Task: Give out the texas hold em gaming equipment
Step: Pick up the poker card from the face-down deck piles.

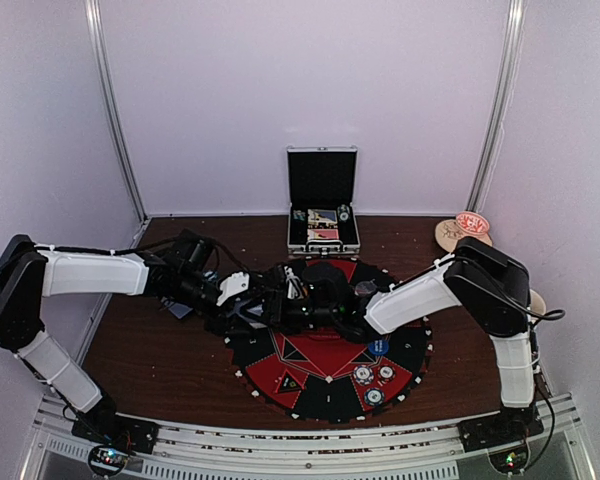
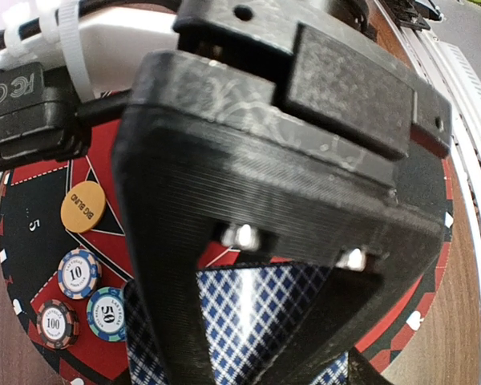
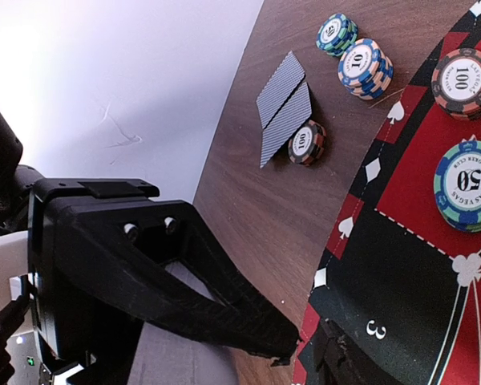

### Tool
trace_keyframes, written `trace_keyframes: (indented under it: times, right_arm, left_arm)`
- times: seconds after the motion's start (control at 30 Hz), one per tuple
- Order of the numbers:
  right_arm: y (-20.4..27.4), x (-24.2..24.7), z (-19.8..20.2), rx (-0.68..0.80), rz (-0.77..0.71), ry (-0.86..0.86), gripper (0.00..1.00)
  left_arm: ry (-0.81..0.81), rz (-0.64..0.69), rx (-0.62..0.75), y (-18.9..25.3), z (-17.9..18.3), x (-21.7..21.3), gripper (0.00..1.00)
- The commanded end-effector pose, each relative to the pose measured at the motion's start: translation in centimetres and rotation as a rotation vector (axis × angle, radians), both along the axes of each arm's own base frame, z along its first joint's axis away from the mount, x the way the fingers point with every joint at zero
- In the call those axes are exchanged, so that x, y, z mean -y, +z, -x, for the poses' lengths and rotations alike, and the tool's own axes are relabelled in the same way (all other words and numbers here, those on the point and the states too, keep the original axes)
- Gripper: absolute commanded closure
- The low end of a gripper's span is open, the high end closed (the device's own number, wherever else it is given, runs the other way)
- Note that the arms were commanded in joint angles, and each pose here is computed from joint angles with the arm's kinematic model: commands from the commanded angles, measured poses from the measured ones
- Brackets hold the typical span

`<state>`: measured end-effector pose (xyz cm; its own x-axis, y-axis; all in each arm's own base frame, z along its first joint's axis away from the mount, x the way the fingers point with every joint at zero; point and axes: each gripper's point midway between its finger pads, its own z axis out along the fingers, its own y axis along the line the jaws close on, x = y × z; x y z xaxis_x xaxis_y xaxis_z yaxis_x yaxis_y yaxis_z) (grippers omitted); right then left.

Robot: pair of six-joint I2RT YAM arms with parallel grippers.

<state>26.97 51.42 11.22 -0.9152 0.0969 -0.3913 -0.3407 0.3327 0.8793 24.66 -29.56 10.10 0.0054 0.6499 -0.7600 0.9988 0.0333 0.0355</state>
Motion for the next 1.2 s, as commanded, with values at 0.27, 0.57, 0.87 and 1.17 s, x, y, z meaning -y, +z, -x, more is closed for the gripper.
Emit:
trace_keyframes:
  times: [0.27,0.57,0.87,1.17]
  right_arm:
    - [0.8,-0.5,0.8,0.0,-0.02,0.048,0.48]
    - [-1.9,1.3,-0.3,-0.007,0.105,-0.022,0.48]
    - [-2.8,4.9,-2.1,-0.005,0.173,-0.121,0.56]
    - [-1.8,4.9,-2.0,0.014,0.147,-0.094,0.69]
  left_arm:
    - [-0.018,0.015,0.034,0.2,-0.8,0.8,0.53]
    - [-0.026,0.02,0.029,0.4,-0.5,0.7,0.53]
    - [-0.034,0.017,0.017,0.1,-0.3,0.8,0.53]
    - [-0.034,0.008,0.011,-0.2,-0.4,0.8,0.53]
